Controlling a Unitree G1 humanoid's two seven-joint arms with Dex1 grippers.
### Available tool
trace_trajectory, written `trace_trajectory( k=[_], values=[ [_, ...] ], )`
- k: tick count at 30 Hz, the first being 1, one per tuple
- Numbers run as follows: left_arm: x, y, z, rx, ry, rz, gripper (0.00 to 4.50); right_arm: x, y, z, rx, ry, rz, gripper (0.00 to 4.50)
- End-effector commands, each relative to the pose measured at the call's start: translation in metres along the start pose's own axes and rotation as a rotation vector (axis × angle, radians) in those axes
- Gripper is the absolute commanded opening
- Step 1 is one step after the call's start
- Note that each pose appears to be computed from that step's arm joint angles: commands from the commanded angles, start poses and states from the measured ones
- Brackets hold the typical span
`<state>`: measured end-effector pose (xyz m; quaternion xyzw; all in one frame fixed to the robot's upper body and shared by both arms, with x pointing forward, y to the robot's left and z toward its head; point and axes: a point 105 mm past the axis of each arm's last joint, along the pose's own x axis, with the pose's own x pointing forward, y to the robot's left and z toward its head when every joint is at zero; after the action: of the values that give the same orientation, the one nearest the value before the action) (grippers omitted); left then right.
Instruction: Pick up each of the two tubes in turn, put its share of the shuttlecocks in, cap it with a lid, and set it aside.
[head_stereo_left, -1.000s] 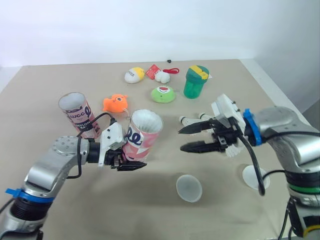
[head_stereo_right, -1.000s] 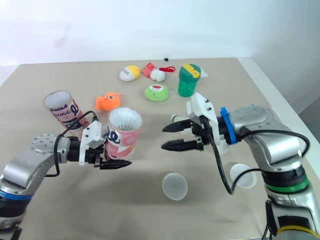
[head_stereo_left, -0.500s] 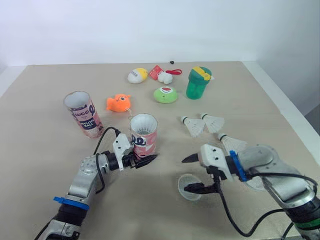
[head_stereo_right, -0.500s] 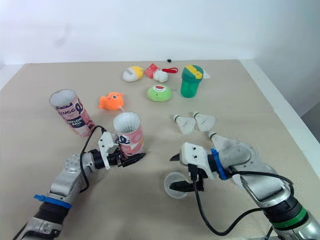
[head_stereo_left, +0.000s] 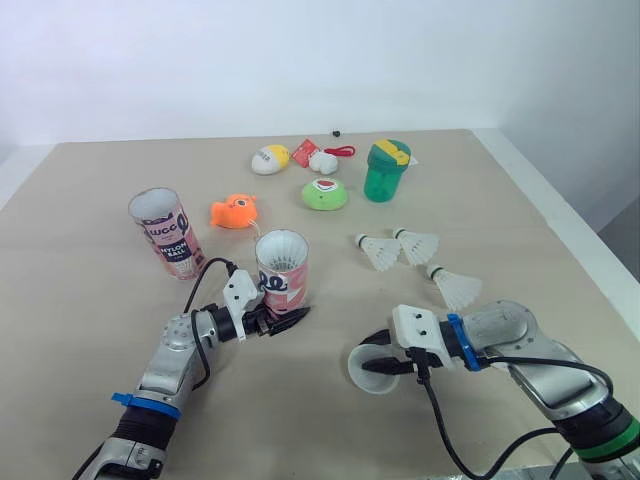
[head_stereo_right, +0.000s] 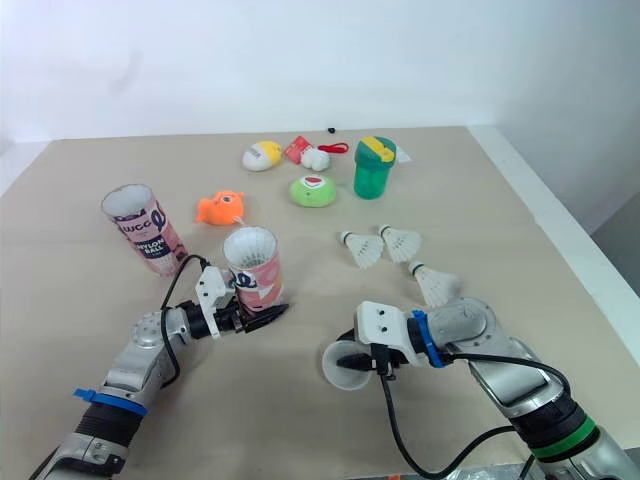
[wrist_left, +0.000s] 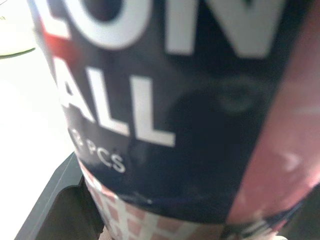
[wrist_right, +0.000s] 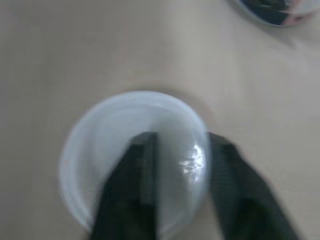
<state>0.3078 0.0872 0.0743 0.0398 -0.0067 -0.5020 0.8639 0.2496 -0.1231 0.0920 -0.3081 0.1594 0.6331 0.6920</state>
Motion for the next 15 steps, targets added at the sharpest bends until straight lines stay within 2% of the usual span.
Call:
trace_trajectory(
  k=[1,7,9,11,15],
  values=[
    [-0.006,-0.006,-0.032,-0.123,0.091,0.004,3.52,0.000,0.000,-0.006,0.013,0.025,0.008,0.06],
    [-0.003,-0.009,-0.032,-0.138,0.099,-0.018,3.52,-0.011,-0.015,0.016,0.045,-0.076,-0.008,0.06],
    [-0.003,-0.009,-0.031,-0.137,0.098,-0.018,3.52,-0.022,-0.030,0.047,0.052,-0.198,-0.026,0.06],
    [-0.003,-0.009,-0.031,-0.135,0.100,-0.019,3.52,-0.037,-0.052,0.094,-0.021,-0.308,-0.065,0.06],
    [-0.004,-0.010,-0.033,-0.135,0.106,-0.017,3.52,-0.055,-0.080,0.169,-0.166,-0.451,-0.134,0.06]
  ],
)
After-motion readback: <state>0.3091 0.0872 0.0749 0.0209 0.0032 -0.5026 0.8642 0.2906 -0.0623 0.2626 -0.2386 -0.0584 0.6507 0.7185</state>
